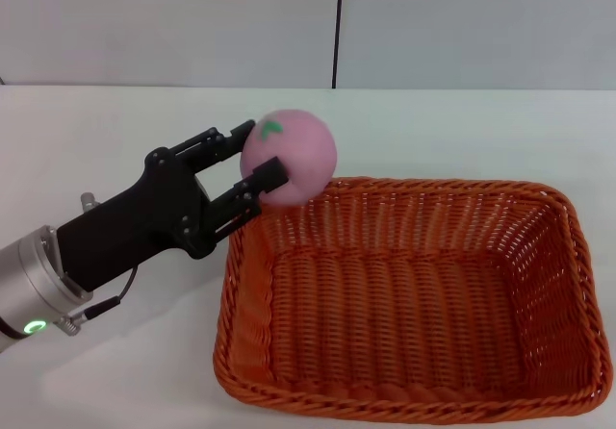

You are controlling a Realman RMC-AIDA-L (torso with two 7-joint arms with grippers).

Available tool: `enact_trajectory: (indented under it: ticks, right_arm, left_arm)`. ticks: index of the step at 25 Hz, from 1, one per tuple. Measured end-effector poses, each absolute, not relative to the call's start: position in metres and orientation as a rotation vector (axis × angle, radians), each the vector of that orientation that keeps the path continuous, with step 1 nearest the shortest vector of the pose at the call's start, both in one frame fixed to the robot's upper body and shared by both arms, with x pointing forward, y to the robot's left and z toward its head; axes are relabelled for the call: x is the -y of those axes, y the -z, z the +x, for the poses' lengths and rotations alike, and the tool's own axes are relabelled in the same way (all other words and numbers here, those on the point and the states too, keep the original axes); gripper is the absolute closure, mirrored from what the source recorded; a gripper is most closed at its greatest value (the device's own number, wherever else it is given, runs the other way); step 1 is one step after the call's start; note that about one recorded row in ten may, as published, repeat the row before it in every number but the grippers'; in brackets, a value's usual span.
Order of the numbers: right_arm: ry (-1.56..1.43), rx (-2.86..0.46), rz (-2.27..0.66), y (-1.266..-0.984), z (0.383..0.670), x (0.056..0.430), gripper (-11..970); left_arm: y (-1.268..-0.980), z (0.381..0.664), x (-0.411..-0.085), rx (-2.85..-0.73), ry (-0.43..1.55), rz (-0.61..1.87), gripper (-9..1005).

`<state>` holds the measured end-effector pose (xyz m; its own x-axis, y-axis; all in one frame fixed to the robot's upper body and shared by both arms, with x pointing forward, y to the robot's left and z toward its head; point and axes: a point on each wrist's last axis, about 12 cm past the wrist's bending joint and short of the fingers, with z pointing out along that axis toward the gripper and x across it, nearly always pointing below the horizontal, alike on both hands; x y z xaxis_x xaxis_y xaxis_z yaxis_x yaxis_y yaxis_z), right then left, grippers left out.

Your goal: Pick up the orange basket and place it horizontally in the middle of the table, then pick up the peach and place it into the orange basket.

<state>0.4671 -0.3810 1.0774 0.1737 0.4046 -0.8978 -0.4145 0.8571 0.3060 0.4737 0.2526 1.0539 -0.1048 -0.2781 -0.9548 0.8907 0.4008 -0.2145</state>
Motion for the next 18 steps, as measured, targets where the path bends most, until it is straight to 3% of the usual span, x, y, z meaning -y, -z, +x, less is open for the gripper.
enact_trajectory:
  ticks: [12,16,18]
  right_arm:
    - [-0.580,-1.271,-0.008,-1.077,0.467,0.381,463]
    - [-0.580,-1.271,-0.008,-1.077,0.467,0.381,463]
    - [-0.580,-1.270,-0.007,-1.077,0.467,0.381,463]
  left_arm:
    - [-1.055,0.470,-0.259,-1.300,1.089,0.594,304]
    - [-1.055,0.467,-0.271,-1.284,1.020,0.486,167]
    - [-1.054,0.464,-0.280,-1.271,0.964,0.406,167]
